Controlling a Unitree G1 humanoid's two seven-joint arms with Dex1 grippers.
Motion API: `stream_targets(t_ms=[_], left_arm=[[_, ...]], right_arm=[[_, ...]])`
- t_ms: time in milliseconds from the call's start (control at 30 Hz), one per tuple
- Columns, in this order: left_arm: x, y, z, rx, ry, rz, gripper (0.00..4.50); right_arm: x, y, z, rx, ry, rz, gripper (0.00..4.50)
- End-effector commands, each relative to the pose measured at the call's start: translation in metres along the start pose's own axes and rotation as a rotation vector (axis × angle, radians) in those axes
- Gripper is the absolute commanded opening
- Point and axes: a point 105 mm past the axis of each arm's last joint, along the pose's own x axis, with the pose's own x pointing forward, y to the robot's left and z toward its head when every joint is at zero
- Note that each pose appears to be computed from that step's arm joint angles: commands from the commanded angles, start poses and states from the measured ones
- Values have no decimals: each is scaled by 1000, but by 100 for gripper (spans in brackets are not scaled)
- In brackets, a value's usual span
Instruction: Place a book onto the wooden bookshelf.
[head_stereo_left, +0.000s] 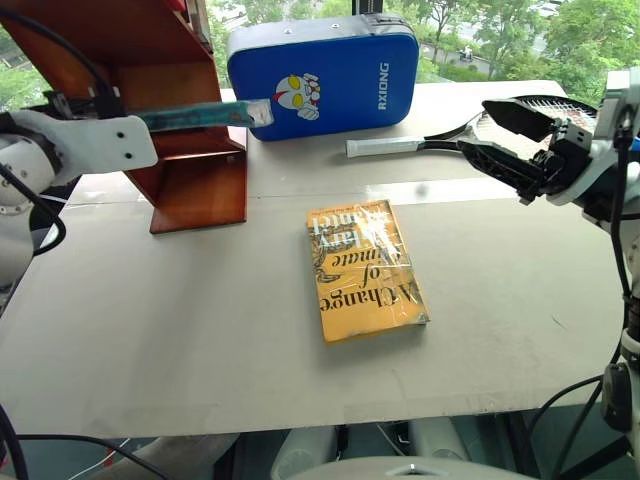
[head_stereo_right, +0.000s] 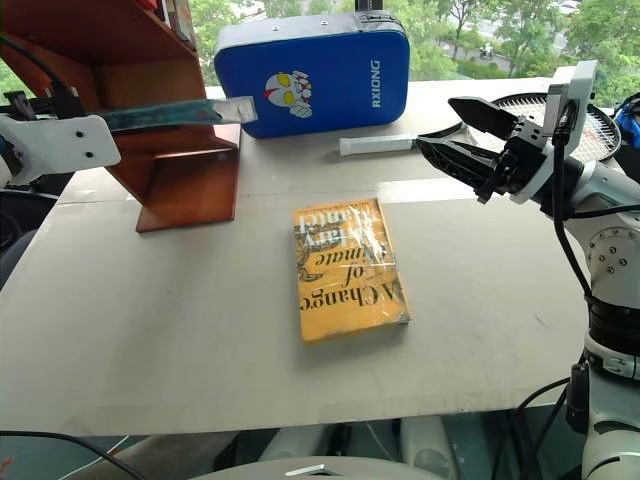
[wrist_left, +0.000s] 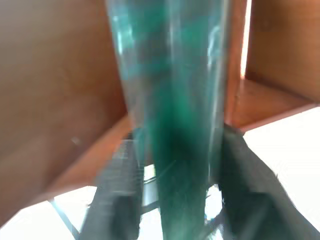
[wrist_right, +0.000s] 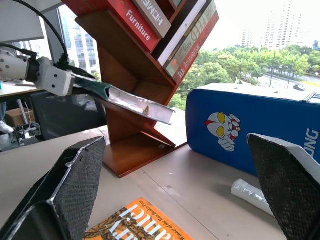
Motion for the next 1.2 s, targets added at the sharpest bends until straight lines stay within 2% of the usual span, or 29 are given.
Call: stream_targets(t_ms=[33,67,100,267,333,433,567,700,800,900,967,1033,1200], left_arm=[[-13,23,-10,-1,50,77,392],[-14,23,-11,-7,57,79,438],[-15,24,-13,-11,64,81,448],[-26,26,-11,-71,61,121,448],[-36,27,-5,-154,19,155,448],[-49,25,7,-176,-43,162,448],[-59,7,33,-428,-251,193,448],[-56,-61,67,-715,-472,-48,448],[-68,-112,113,-1087,-693,-300,448],[-79,-149,141,-1275,-773,-489,448],[-81,-172,150,-1399,-757,-572,448],[-82,-197,149,-1368,-707,-596,448],[-85,-237,137,-1320,-587,-616,448]], right_arm=[[0,4,14,-51,-46,9,450],[0,4,14,-50,-48,8,450],[0,3,14,-48,-51,8,450],[0,0,11,-36,-54,9,450],[0,-2,8,-29,-52,8,450],[-4,-6,-1,-53,-8,17,450],[-23,-18,-21,-98,72,-23,450],[-48,-19,-53,-109,164,-65,450],[-72,-20,-83,-68,216,-154,450],[-100,-14,-114,-22,286,-238,450],[-121,-5,-135,26,333,-304,450],[-140,5,-153,36,392,-343,450],[-164,11,-166,17,449,-399,450]])
